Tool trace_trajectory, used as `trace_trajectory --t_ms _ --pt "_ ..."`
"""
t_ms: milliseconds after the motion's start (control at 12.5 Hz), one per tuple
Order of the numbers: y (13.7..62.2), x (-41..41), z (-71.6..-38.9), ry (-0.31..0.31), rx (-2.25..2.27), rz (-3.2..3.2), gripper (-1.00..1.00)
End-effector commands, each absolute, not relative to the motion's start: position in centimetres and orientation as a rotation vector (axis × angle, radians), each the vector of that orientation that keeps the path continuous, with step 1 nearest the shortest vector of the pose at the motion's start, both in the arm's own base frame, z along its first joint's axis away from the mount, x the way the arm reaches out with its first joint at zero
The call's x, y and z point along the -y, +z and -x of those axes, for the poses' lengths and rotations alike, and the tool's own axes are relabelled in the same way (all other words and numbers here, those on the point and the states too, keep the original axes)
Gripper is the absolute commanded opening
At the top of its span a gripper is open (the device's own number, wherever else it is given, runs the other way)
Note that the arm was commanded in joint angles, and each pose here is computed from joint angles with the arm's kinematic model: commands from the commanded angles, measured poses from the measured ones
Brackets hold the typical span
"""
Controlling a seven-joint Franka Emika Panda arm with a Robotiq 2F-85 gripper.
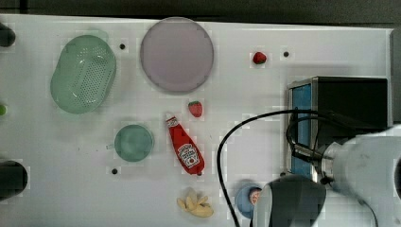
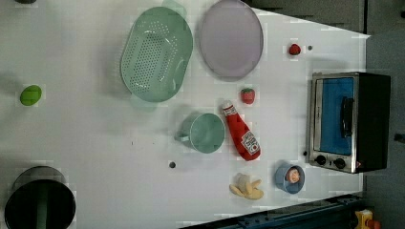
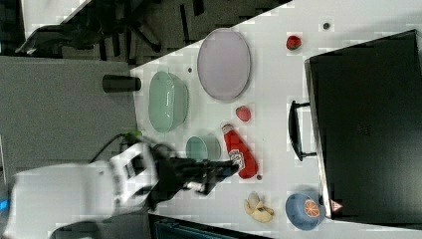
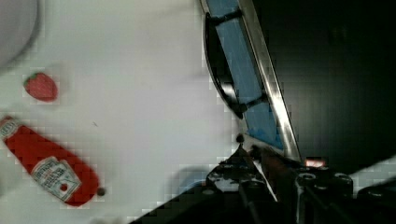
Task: Flap open oven.
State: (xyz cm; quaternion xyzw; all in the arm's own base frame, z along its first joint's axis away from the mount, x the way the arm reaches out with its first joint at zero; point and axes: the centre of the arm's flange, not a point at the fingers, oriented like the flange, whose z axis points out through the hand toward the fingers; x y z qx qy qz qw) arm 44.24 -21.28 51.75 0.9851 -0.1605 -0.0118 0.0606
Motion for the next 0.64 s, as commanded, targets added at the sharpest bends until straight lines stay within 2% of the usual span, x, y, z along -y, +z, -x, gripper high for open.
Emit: trace_trajectory --t_ms 80,240,640 --pt "48.9 23.8 -45.9 0.028 0.161 -2.997 -0.65" --pt "46.4 24.9 -47.1 0.028 0.069 -2.978 -0.65" --pt "39.6 25.9 -48.6 -0.054 0.053 -2.958 -0.65"
